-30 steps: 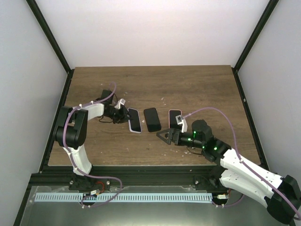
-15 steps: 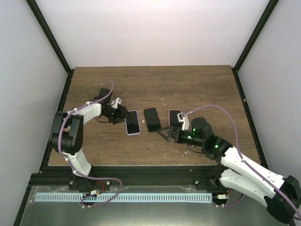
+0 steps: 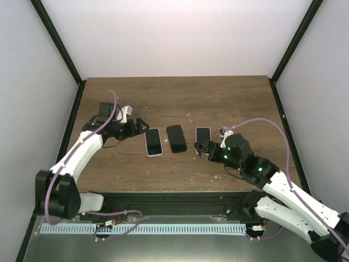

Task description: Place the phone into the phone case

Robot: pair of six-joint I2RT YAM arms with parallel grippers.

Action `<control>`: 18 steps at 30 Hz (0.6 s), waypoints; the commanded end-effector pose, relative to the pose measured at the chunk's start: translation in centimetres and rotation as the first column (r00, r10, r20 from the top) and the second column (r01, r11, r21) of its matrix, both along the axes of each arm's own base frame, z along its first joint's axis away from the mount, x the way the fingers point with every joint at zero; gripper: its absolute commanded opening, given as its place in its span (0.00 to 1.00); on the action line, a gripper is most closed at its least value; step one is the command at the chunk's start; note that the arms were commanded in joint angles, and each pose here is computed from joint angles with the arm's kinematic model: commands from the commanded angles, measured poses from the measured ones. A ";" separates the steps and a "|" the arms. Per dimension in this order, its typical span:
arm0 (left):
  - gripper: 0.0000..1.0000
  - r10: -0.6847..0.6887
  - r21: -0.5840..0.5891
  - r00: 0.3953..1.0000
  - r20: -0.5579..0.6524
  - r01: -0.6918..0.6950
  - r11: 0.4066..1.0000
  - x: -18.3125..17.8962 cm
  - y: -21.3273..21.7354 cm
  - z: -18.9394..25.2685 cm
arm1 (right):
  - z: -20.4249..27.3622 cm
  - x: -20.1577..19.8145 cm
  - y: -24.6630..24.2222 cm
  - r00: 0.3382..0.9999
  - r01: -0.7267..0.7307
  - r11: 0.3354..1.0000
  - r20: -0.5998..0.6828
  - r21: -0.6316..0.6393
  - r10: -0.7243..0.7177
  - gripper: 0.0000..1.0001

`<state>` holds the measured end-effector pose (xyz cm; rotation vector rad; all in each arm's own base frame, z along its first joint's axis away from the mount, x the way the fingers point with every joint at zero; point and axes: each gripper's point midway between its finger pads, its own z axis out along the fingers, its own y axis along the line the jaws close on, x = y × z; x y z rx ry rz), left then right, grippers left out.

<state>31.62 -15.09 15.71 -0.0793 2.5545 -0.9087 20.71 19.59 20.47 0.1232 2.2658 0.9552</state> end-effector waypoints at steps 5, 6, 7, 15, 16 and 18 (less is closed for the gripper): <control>1.00 -0.089 -0.057 0.967 0.239 0.106 0.993 -4.6 -0.3 6.8 | 5.6 1.0 -5.0 0.975 0.213 0.971 0.093 -0.106 -0.204 1.00; 1.00 -0.086 -0.064 0.958 0.274 0.108 0.992 -5.1 -0.2 7.9 | 6.5 1.0 -5.2 0.973 0.216 0.971 0.110 -0.100 -0.205 1.00; 1.00 -0.084 -0.072 0.948 0.306 0.111 0.991 -5.6 -0.1 9.0 | 7.4 0.9 -5.4 0.970 0.218 0.972 0.126 -0.090 -0.206 1.00; 1.00 -0.092 -0.184 0.887 0.453 0.194 0.964 -9.3 -0.9 14.8 | 12.2 0.2 -5.3 0.959 0.168 0.985 0.235 -0.025 -0.158 1.00; 1.00 -0.092 -0.205 0.890 0.446 0.202 0.958 -9.6 -1.1 15.0 | 12.4 0.1 -5.4 0.958 0.167 0.986 0.239 -0.024 -0.157 1.00; 1.00 -0.103 -0.227 0.893 0.438 0.221 0.949 -10.0 -1.4 15.1 | 12.6 -0.1 -5.6 0.956 0.170 0.985 0.245 -0.019 -0.160 1.00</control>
